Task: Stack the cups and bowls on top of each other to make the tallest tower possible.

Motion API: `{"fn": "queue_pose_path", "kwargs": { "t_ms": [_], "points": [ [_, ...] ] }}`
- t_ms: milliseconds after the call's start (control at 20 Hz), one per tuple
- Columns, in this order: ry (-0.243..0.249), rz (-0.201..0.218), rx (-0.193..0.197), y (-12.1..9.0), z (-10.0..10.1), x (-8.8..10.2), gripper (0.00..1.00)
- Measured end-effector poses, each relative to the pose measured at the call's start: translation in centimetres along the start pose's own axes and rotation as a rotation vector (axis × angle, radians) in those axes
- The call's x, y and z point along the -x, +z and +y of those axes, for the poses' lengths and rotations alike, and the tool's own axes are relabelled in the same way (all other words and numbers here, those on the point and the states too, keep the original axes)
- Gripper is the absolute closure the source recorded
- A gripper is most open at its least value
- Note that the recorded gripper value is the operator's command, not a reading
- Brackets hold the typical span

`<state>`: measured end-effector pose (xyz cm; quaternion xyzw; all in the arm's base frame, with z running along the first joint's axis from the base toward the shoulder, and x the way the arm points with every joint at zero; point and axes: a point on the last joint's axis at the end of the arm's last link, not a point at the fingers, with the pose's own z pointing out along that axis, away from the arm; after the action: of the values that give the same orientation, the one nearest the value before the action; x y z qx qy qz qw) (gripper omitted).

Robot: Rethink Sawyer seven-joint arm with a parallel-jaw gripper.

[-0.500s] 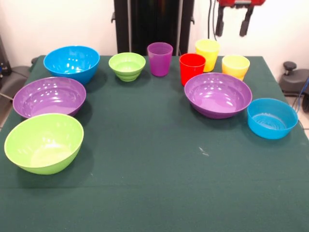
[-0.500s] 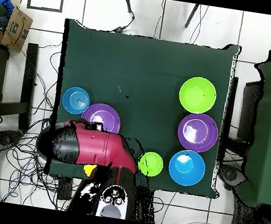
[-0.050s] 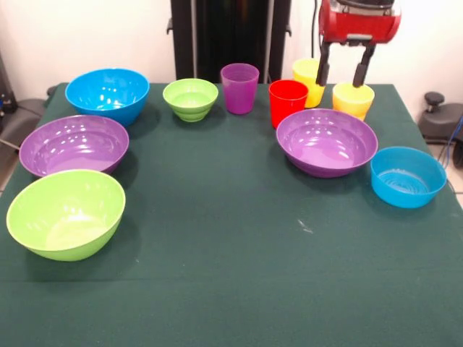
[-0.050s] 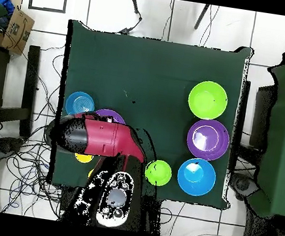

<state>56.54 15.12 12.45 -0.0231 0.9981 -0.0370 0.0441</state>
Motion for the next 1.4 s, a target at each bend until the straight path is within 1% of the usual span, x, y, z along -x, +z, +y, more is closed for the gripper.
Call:
{"fn": "queue_pose_path", "kwargs": {
  "t_ms": [150, 400, 750, 950, 1150, 1200, 1400],
  "points": [
    [0.003, 0.0, -0.007, 0.3, -0.3, 0.2, 0.0],
    [0.01, -0.002, -0.016, 0.2, -0.8, 0.2, 0.0],
    [0.011, 0.006, -0.017, 0.5, -0.9, 0.0, 0.0],
    [0.014, 0.03, -0.018, 1.7, -1.1, -0.5, 0.0],
    [0.013, 0.052, -0.019, 3.5, -1.2, -1.2, 0.0],
    [0.014, 0.052, -0.02, 4.2, -1.2, -1.4, 0.0],
    [0.017, 0.038, -0.024, 5.8, -1.6, -1.6, 0.0]
  ]
}}
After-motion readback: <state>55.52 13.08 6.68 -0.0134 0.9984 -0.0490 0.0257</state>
